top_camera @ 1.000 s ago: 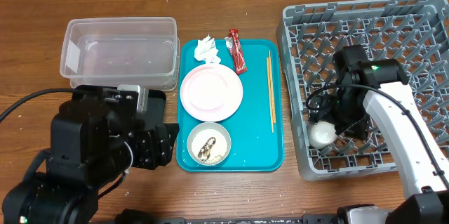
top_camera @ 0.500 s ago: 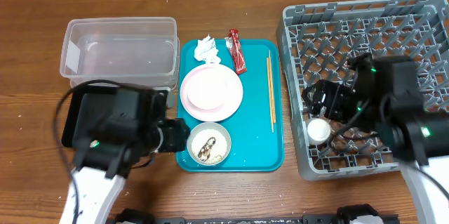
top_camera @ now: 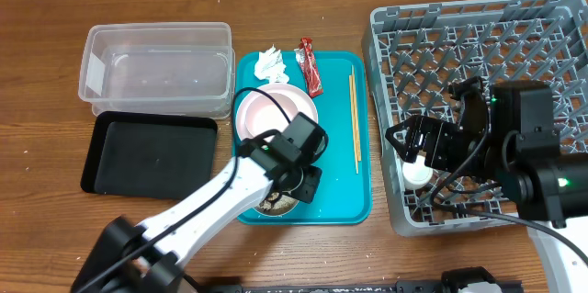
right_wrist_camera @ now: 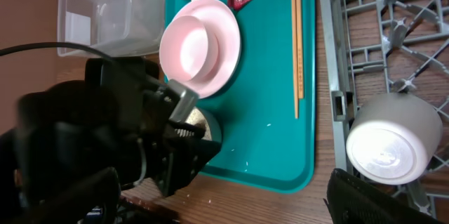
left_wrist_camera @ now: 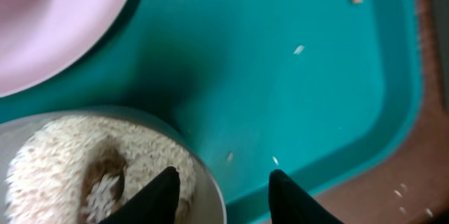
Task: Sort waste into correct bins and load items into the dishwasher
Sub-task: 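Grasp the rice bowl rim with the left gripper and lift it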
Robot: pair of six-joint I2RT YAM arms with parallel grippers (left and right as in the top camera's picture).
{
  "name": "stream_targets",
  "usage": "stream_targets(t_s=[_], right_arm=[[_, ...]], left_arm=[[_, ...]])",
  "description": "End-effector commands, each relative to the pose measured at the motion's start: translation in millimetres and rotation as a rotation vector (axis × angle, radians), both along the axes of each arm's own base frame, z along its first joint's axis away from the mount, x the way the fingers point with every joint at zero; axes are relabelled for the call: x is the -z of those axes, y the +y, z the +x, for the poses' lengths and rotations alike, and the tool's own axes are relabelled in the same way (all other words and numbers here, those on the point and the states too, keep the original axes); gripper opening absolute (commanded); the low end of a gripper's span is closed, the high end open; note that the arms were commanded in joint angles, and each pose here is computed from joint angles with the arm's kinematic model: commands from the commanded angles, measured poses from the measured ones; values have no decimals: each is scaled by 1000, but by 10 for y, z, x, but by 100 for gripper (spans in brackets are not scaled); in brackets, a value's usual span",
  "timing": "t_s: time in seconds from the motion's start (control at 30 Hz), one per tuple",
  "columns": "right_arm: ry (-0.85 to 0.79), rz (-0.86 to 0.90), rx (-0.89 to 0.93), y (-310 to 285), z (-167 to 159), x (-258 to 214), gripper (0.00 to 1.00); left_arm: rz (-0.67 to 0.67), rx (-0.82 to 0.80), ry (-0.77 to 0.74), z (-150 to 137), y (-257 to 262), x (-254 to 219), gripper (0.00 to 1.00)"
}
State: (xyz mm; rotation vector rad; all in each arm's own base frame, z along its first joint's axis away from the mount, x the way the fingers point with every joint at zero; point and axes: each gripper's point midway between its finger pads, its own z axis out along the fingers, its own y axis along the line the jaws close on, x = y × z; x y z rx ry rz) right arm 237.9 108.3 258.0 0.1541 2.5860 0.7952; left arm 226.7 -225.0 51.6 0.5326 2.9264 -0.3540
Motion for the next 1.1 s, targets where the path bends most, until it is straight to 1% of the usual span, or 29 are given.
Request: stream_targets(t_s=[0.0,0.03,0.07,0.13,0.17,0.2,0.3,0.37,0.47,0.53,0.7,0.77,0.87,0.97,1.07], right_arm=[[-7,10,-14,25,24,-35,96],[-5,9,-14,25,28,-29,96],[0,9,-14,26,34,-20,96],[5,8,-14,27,42,-7,96],[7,8,-14,27,45,-2,96],[10,8,-14,28,49,5,96],[17,7,-14,29,58,21,96],[24,6,-14,29,57,34,96],[22,4,-16,29,57,34,96],[22,4,-16,28,57,35,96],[23,4,-16,28,55,36,96],[25,4,-16,28,53,37,96],[26,3,-16,27,49,40,96],[26,3,-16,26,50,40,96],[26,1,-14,22,52,42,96]], left_arm=[[88,-65,4,58,82,232,42],[102,-70,9,64,97,280,40],[115,-75,15,66,110,326,34],[124,-85,25,67,113,385,20],[123,-85,25,71,108,395,10],[121,-85,23,75,102,393,4],[98,-89,27,79,58,321,4],[91,-124,38,80,51,191,4],[65,-127,49,63,10,-24,3],[59,-155,56,37,36,-205,4],[23,-282,55,32,320,-593,4],[-12,-355,51,84,537,-749,4],[-118,-401,57,184,812,-948,4],[-303,-385,61,311,1050,-1133,4],[-475,-368,39,415,1311,-1223,4]])
